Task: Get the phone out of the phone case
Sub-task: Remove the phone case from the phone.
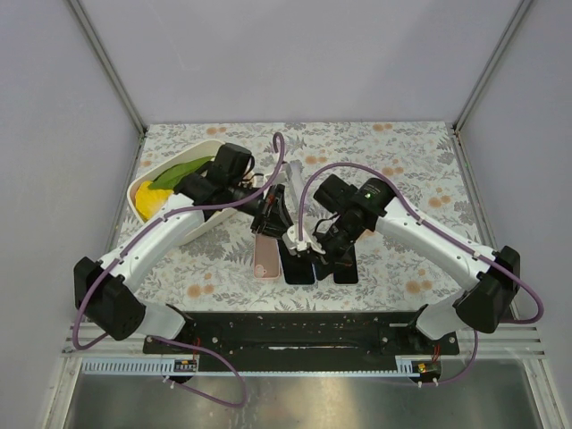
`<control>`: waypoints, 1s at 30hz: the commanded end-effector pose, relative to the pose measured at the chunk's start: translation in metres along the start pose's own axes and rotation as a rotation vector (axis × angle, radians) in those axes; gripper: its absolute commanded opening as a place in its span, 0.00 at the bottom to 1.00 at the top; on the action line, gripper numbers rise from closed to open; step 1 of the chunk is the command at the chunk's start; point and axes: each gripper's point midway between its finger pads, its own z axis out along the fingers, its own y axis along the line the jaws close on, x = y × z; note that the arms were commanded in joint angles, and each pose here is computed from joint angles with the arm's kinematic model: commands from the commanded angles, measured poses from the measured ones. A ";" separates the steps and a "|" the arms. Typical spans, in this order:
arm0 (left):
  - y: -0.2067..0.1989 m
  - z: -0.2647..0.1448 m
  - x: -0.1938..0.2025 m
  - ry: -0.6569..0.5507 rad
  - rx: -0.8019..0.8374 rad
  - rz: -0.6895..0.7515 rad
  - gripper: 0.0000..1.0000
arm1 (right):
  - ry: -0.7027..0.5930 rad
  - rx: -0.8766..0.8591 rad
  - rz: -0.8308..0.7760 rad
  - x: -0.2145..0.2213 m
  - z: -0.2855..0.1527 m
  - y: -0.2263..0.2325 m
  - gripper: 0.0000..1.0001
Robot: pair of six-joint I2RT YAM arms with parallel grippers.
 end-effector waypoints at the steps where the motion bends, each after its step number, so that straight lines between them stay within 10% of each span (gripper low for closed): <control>1: 0.070 -0.005 -0.035 -0.070 -0.243 0.279 0.00 | -0.226 -0.031 -0.261 -0.070 0.000 0.014 0.00; 13: 0.070 -0.007 -0.024 -0.048 -0.252 0.262 0.00 | -0.152 0.166 -0.139 -0.061 -0.003 -0.023 0.02; 25: 0.055 -0.036 -0.029 -0.061 -0.284 0.282 0.00 | -0.265 0.463 0.159 -0.038 -0.053 -0.059 0.59; 30: 0.039 -0.038 -0.029 -0.077 -0.254 0.316 0.00 | -0.332 0.568 0.280 -0.028 -0.064 -0.077 0.66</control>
